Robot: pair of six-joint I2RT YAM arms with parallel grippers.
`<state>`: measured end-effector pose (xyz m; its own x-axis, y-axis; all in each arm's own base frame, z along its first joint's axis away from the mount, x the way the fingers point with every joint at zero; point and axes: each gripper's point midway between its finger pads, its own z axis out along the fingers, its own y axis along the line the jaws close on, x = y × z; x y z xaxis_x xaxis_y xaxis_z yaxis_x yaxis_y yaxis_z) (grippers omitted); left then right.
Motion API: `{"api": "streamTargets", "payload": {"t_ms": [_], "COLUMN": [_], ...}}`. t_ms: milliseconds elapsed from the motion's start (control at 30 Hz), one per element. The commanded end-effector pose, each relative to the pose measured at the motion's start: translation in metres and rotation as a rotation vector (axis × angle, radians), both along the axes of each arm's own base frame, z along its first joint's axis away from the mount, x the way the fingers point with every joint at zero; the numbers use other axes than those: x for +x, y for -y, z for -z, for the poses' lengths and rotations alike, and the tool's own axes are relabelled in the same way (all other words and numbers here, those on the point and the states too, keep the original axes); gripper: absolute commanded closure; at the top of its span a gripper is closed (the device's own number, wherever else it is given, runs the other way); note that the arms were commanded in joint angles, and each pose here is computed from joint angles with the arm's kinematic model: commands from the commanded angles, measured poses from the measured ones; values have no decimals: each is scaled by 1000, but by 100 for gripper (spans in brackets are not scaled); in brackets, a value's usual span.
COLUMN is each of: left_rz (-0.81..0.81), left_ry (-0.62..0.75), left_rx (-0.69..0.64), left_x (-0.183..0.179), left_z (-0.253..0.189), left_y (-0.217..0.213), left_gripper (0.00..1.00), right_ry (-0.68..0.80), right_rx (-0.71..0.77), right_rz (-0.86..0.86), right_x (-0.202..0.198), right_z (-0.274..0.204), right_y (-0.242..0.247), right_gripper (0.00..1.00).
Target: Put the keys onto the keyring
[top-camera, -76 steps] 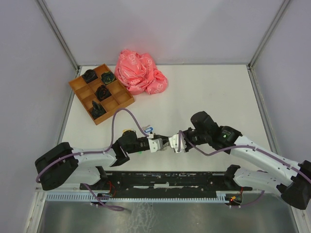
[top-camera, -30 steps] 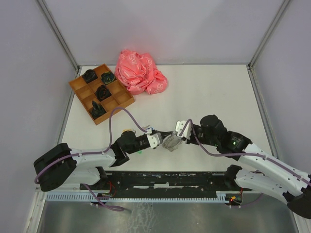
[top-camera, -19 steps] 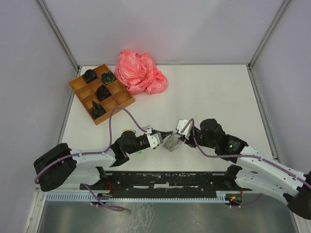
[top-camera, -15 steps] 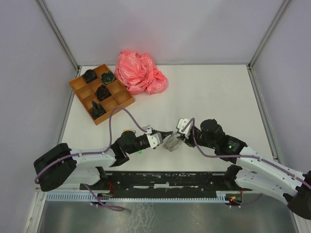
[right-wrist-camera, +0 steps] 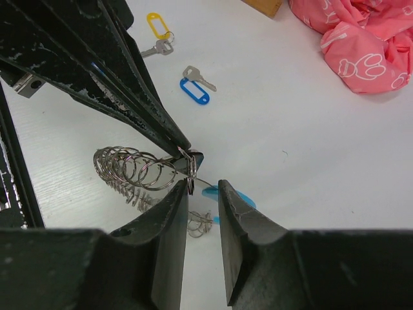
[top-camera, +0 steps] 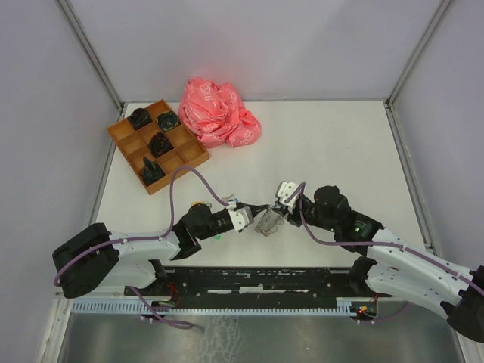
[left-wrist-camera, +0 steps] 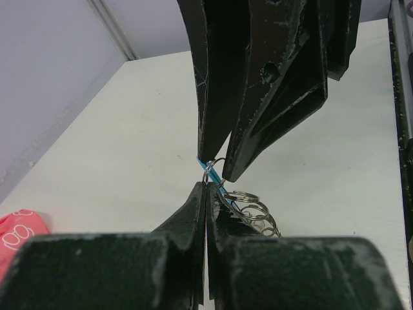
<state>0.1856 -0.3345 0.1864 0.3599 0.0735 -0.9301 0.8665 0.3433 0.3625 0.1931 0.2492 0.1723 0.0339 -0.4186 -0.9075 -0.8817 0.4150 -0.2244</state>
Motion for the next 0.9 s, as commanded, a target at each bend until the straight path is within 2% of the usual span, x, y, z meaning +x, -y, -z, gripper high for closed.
{"api": "streamTargets", "payload": {"t_ms": [0,133,333,600,867], "left_rz": [6,11,27,78,122], "left_ry": [20,21,22,48,61], "left_rx": [-95,-94,-95,-71,-1], "left_x": [-1,-2,-4,-13,-18], "left_z": [-27,-27,-27,-27,-21], "left_y": [3,4,5,7,10], "left_gripper": [97,97,97,97,97], "right_ry": [44,49,58,86,96], "right_rx": [60,53,42,-61,-184], "right_rz": [11,4,-23,-114,-249], "right_x": [5,5,5,1,-8], "right_z": [-17,-16,-17,-15,-19], "right_y": [-3,-4,-7,-8,-10], "right_gripper": [68,72,84,99,99]}}
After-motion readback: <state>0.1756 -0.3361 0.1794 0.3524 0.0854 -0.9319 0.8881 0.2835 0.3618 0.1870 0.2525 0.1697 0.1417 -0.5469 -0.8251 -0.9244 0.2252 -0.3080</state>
